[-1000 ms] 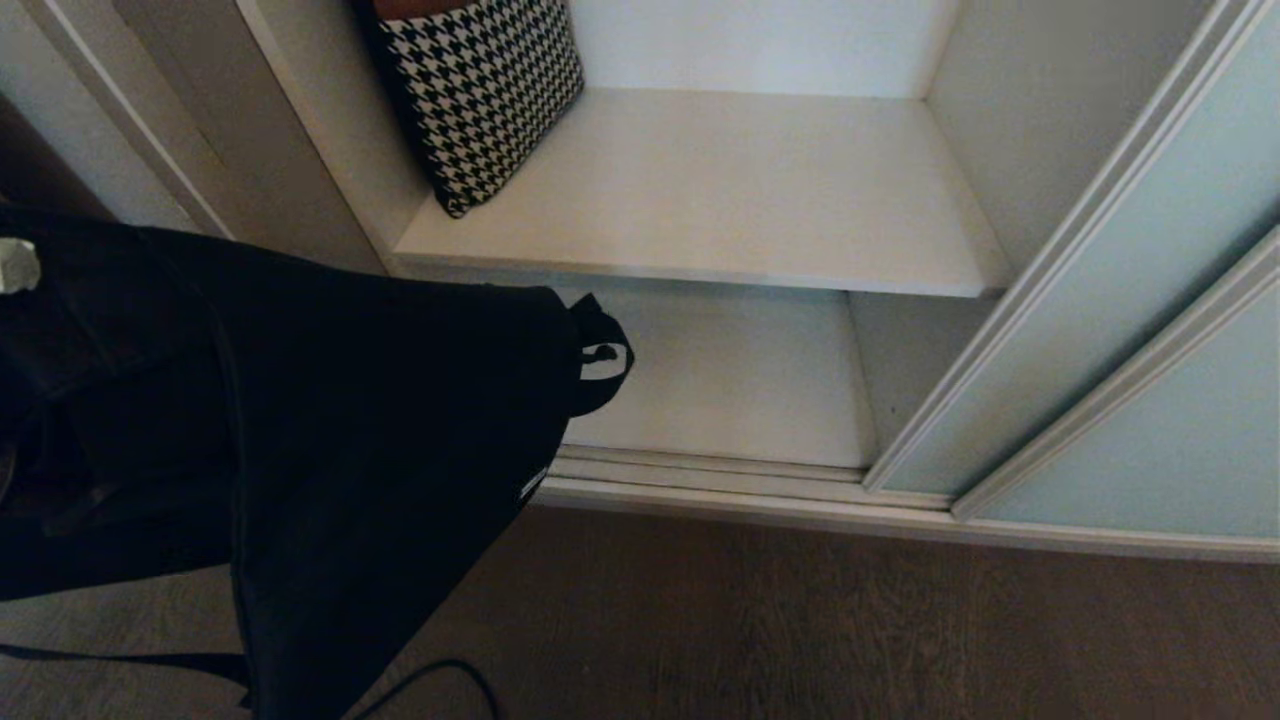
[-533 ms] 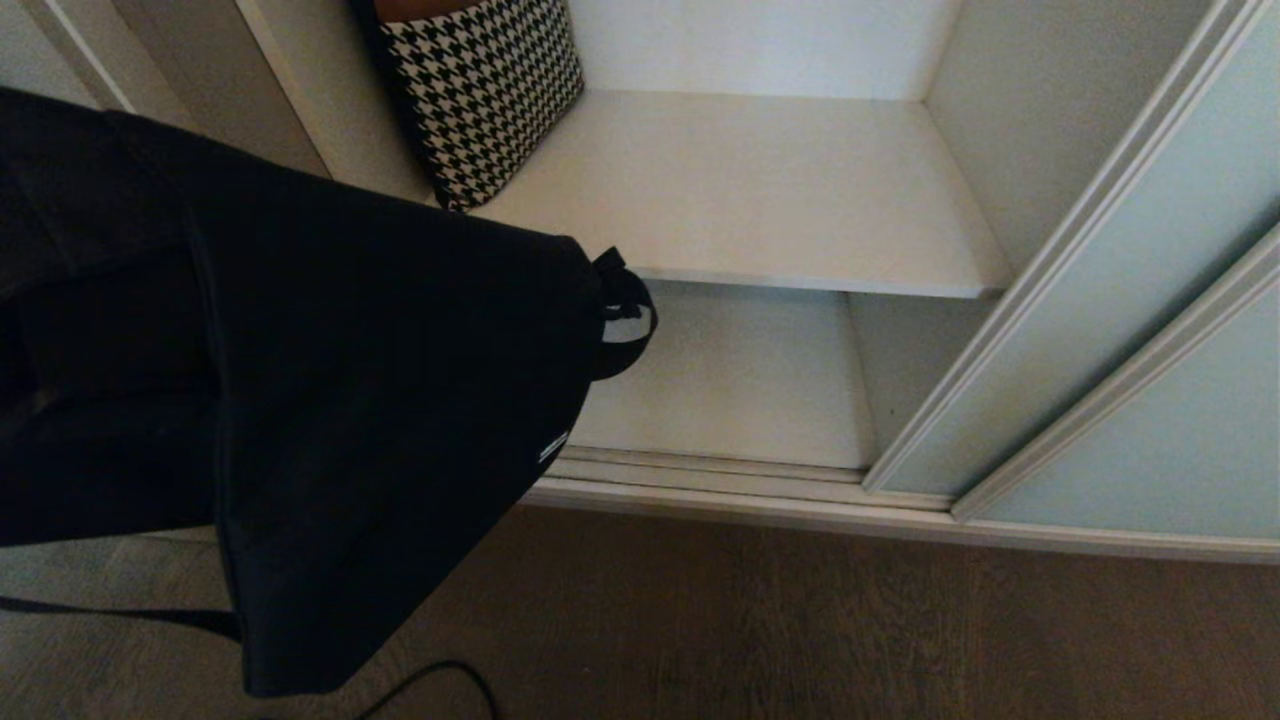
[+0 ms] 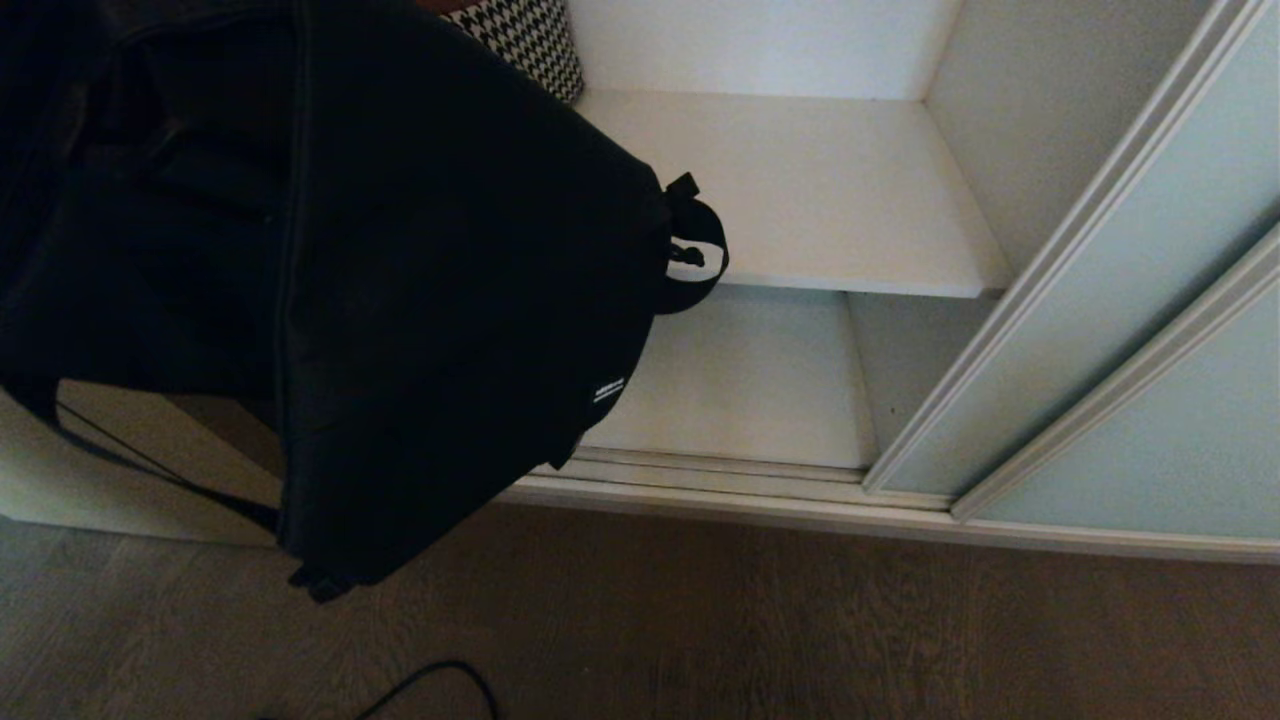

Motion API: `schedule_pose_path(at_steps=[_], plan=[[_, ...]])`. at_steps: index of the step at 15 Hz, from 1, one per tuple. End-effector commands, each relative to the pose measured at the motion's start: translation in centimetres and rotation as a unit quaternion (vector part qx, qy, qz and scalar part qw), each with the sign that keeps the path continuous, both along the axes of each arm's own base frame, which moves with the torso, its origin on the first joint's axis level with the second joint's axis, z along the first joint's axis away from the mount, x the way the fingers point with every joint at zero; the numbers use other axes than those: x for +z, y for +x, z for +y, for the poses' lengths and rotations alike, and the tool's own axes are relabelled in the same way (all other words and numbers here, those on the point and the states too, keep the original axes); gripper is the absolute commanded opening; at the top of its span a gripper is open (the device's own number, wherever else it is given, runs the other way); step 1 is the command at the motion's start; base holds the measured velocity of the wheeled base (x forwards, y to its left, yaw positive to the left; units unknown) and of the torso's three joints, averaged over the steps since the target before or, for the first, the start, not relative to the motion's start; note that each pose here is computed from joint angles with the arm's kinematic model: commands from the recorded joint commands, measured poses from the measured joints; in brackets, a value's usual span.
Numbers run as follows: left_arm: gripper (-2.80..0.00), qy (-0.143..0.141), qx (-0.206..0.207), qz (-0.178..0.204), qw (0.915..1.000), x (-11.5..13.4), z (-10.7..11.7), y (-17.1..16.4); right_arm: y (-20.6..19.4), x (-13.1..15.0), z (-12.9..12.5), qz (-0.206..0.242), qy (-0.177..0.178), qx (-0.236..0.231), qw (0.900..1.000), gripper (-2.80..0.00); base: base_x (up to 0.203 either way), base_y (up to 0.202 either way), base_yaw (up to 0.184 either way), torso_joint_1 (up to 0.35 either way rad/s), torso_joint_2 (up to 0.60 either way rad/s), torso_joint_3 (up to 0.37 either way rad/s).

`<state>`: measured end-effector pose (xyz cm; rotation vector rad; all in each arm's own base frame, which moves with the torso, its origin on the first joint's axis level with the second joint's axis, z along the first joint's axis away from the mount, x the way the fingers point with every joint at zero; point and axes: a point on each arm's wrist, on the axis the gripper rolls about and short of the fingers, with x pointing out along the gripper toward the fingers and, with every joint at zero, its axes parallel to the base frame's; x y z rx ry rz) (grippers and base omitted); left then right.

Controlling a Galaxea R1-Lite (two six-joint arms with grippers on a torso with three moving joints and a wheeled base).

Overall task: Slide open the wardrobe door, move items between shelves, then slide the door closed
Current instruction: Place the bag on the higher shelf

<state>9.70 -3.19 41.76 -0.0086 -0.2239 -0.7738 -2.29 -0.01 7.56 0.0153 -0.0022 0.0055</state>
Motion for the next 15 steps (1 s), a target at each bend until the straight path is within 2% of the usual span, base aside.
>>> schedule_pose_path(at_steps=[1,5,10,15], plan=[[-2.8,0.004,-0.016,0.019,0.9997,0.3,-1.3,3.9,0.0,0.0,0.0,-0.002,0.0,0.0,1.0,-2.8,0.0,0.0,0.0,0.0,0.0,0.0],[-2.8,-0.018,-0.022,-0.018,0.9994,2.2,-4.1,8.2,0.0,0.0,0.0,-0.002,0.0,0.0,1.0,-2.8,0.0,0.0,0.0,0.0,0.0,0.0],[-2.8,-0.064,0.019,-0.085,0.9941,4.5,-6.2,12.3,0.0,0.0,0.0,-0.002,0.0,0.0,1.0,-2.8,0.0,0.0,0.0,0.0,0.0,0.0],[-2.8,-0.09,0.028,-0.11,0.9895,4.5,-8.4,15.4,0.0,0.0,0.0,-0.002,0.0,0.0,1.0,-2.8,0.0,0.0,0.0,0.0,0.0,0.0]])
